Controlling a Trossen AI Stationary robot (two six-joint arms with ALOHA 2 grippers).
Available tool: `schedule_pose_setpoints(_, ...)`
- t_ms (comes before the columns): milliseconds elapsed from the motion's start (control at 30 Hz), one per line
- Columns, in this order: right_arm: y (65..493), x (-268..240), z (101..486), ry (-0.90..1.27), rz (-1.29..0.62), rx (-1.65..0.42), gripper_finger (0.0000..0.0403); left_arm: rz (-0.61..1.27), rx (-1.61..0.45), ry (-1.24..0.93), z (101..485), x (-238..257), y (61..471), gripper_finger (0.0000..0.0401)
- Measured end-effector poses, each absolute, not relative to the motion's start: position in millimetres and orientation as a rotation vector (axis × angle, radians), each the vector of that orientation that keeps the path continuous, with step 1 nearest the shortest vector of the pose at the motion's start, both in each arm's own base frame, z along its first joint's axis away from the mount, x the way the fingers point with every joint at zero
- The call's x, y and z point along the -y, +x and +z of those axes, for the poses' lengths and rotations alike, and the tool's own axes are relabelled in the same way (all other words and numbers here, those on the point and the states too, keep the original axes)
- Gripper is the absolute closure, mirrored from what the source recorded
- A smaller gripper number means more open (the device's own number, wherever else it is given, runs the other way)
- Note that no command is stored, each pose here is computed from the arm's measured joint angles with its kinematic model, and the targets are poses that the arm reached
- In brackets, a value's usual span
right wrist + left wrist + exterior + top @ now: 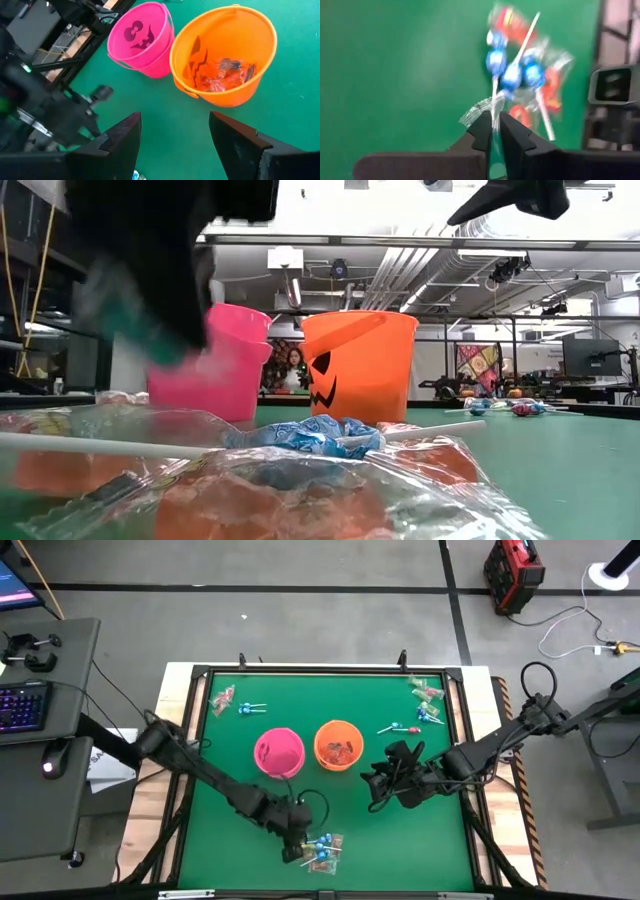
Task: Sort candy by brand, put in halloween buckets
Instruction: Put the blue gummy into the orange bucket, then put the green gummy into the orange bucket
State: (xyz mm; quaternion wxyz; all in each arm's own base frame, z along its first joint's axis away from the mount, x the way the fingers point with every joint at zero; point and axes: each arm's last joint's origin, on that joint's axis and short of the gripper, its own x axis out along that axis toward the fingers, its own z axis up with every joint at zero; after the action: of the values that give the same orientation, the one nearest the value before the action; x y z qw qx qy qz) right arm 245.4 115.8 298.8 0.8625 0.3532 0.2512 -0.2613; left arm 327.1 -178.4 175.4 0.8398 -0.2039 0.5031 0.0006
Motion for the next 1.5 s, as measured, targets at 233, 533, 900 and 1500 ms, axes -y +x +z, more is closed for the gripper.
schedule_pose_setpoints(233,246,-115,305,0.749,-0.555,-0.474,0.0176,-0.037,-0.75,-0.39,261,127,329,0.0398)
schedule_pose_setpoints(533,251,-109,340,0.706,-0.629,-0.245,0.0176,0.104,-0.592,-0.265,283,25,354,0.04)
schedule_pose_setpoints(900,261,-84,351,0.803,-0.731,-0.149,0.0176,0.152,-0.734,-0.271,225,-31,381,0.0313)
schedule_pose_setpoints(1500,219,77,263,0.917,-1.187,-0.817,0.0176,0.323,-0.401,-0.439,338,-138,279,0.018)
